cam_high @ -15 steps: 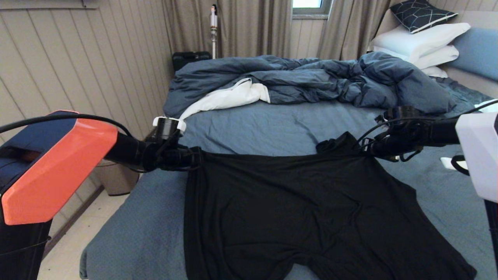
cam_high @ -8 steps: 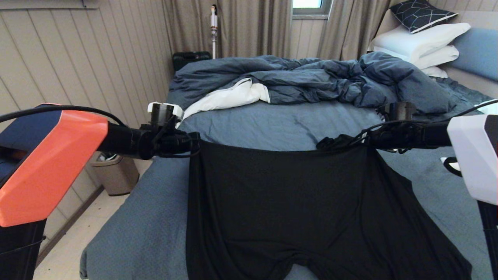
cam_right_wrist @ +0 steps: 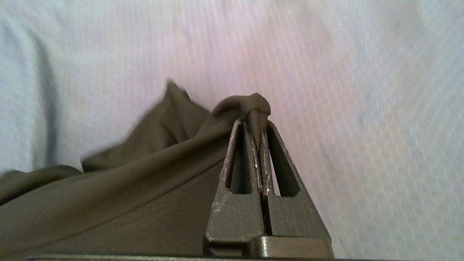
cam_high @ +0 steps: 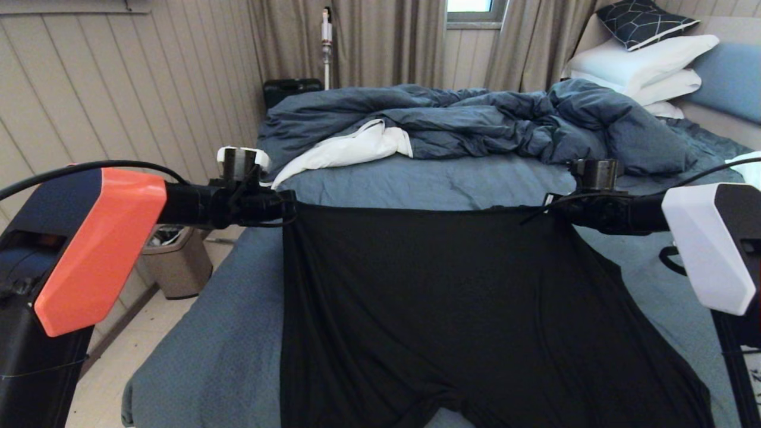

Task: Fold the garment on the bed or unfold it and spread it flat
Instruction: Unford the black T-shirt

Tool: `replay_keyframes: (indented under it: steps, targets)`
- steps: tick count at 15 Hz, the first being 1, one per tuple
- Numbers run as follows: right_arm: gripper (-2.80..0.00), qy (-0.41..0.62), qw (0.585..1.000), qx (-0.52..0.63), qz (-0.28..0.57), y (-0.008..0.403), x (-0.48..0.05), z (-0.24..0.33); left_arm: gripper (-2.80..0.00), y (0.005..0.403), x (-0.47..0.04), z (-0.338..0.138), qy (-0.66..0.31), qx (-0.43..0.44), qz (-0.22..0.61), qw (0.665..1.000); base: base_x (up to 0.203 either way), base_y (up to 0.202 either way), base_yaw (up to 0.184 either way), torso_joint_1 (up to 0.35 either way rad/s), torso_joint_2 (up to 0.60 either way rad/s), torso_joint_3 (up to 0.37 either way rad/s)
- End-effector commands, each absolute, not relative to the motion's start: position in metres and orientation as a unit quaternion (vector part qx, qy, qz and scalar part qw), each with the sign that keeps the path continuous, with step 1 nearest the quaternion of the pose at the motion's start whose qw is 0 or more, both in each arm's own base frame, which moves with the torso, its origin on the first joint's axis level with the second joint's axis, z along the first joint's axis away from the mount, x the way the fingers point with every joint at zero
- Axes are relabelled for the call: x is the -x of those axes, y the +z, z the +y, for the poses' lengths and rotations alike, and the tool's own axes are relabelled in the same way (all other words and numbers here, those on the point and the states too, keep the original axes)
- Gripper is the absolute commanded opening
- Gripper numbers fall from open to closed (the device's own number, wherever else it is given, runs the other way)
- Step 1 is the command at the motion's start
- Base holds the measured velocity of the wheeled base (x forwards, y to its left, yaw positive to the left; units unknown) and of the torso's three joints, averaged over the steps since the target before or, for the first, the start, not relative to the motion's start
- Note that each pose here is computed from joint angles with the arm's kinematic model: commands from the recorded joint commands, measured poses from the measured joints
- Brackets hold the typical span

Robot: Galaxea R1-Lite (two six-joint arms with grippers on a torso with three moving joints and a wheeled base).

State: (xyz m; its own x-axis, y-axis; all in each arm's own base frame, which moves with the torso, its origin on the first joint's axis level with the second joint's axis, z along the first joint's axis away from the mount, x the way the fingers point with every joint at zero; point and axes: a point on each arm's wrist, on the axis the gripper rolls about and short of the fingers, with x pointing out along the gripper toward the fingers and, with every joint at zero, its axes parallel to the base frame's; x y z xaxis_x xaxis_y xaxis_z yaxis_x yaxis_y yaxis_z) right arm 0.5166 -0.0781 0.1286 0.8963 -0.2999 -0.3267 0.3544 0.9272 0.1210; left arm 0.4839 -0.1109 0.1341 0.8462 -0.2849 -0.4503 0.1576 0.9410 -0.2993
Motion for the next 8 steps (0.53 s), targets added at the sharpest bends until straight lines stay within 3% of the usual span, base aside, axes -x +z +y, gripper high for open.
replay_keyframes:
  steps: [1, 8]
  targets:
    - [-2.80, -0.170, 0.971, -0.085, 0.146, 0.125, -0.519, -0.076, -2.80, 0.131, -0.489, -0.110, -0.115, 0.124, 0.248, 0.954, 0.000, 0.000, 0.000, 0.000, 0.00, 0.000]
    - [-2.80, -0.170, 0.975, -0.046, 0.133, 0.115, -0.528, -0.063, -2.80, 0.113, -0.505, -0.099, -0.115, 0.087, 0.250, 0.957, 0.000, 0.000, 0.000, 0.000, 0.00, 0.000]
